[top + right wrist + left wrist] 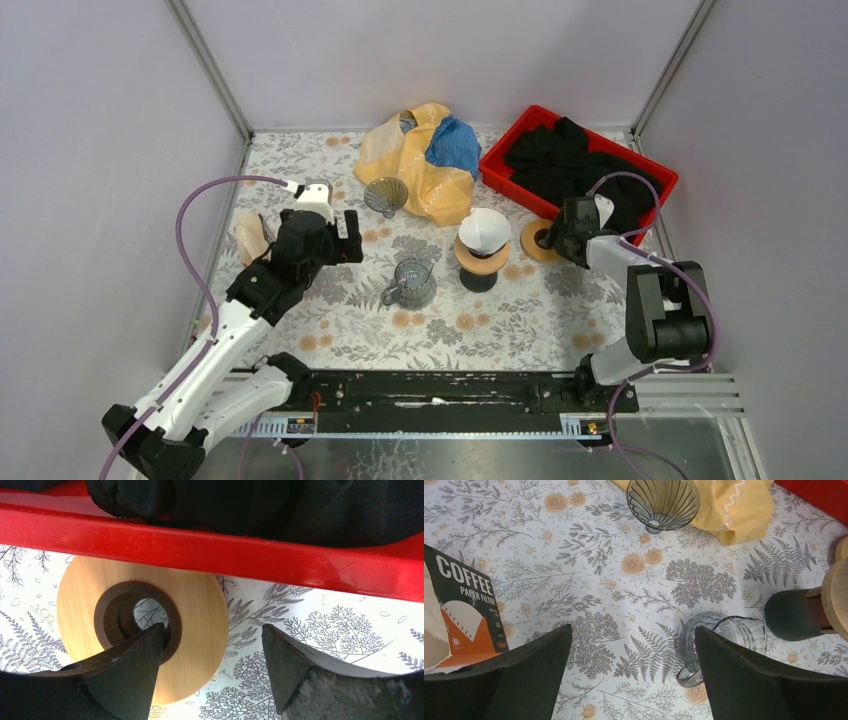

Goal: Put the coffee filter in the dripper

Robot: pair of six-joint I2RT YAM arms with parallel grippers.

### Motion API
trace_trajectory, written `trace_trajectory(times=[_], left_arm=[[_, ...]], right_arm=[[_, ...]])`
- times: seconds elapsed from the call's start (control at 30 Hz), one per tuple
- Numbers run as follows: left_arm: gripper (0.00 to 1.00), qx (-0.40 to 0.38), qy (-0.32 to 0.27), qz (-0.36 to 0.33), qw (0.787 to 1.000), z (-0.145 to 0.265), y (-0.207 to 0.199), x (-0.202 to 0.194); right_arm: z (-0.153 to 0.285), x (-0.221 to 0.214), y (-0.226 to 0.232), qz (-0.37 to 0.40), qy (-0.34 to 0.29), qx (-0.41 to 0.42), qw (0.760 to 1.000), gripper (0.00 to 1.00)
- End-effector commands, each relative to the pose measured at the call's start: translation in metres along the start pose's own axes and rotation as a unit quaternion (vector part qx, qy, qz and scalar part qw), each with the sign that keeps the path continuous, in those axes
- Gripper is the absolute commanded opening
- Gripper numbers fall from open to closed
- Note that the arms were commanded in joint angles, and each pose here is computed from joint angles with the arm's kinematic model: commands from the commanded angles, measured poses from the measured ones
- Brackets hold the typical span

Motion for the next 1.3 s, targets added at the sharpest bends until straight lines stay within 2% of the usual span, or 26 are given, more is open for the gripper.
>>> trace_trajectory(times=[0.0, 0.13, 0.3, 0.53, 0.7, 1.27], left_arm=[[1.0, 0.001, -0.013, 0.002, 1.0, -0.003, 0.002, 0.004], [1.0, -0.004, -0.011, 0.004, 1.0, -0.003, 0.002, 0.004], [1.0, -0.007, -0.009, 0.005, 1.0, -0.004, 0.001, 0.003], [1.0, -0.023, -0.004, 0.014, 1.0, -0.007, -0.004, 0.003], [1.0, -0.049, -0.001, 0.029, 0.998, -0.01, -0.011, 0.0], [1.0, -0.077, 0.017, 0.039, 0.996, -0.015, -0.021, -0.004]], right_arm=[[-0.001, 0.015, 0.016, -0.018, -0.014, 0.023, 0.999, 0.77], [-0.005, 0.012, 0.018, -0.018, -0.004, 0.025, 1.0, 0.73], [-0.005, 0.011, 0.018, -0.019, 0.001, 0.026, 0.999, 0.62], [0.009, 0.01, 0.015, -0.025, 0.003, 0.032, 0.999, 0.47], [0.023, 0.01, 0.014, -0.027, 0.007, 0.04, 0.999, 0.39], [0.107, 0.044, 0.016, -0.021, -0.035, 0.094, 0.995, 0.38]])
Point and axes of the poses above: each gripper's point midway between its finger pads, its own z axis back along the fingers, its own y axis along the line the jaws close on, x = y × z, the point moved 3 cm from there along z, back along the fingers, and after that the axes turned 13 degrees about -z, right-handed, at the moved point
